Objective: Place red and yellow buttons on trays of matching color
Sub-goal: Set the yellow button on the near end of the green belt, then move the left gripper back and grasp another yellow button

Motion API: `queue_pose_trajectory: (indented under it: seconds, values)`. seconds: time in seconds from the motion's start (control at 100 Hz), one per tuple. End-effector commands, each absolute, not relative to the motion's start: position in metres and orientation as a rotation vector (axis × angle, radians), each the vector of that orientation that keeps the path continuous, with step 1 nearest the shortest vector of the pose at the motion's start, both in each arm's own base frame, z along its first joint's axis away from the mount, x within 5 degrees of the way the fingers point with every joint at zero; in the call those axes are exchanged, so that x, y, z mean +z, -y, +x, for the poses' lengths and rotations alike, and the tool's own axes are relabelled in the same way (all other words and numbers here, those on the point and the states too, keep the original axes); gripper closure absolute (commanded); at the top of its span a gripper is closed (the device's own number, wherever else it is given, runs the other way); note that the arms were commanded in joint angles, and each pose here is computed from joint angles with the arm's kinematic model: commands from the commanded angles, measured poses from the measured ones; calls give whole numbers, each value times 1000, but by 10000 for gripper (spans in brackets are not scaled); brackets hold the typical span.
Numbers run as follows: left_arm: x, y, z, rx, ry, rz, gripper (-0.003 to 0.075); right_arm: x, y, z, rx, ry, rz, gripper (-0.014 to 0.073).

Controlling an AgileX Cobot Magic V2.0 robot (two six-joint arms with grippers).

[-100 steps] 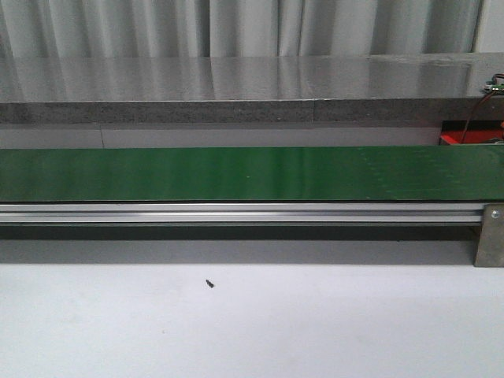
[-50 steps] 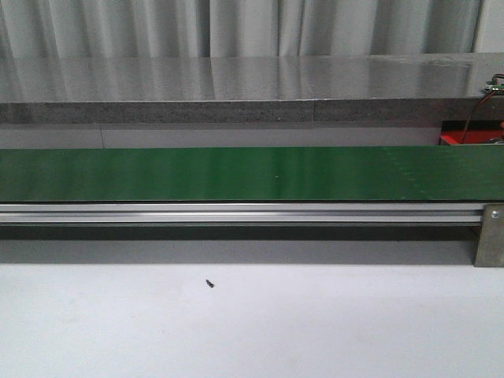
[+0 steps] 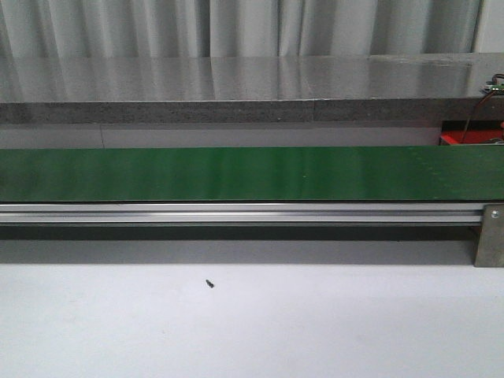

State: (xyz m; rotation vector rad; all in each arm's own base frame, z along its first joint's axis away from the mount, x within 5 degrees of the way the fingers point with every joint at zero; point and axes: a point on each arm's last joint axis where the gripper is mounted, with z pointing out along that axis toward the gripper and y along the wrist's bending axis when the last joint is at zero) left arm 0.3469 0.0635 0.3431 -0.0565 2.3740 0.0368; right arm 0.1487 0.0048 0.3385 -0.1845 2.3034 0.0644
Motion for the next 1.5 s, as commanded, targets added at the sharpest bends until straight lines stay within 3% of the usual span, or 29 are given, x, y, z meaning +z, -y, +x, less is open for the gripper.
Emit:
queue_pose_trajectory:
  seconds: [0.0,0.26,0.74,1.49]
  values:
    - [382,-68,342,70,-2200,-80,183,351,-5,150,61,-2217,-167,664]
    - [383,-119,340,162,-2131,-242,183,351,-5,150,61,-2217,-167,664]
    - [317,-219,355,271,-2254,-487,183,351,-5,150,61,-2217,-167,664]
    - [246,-255,397,250,-2361,-526,183,351,-5,150,61,-2217,-167,664]
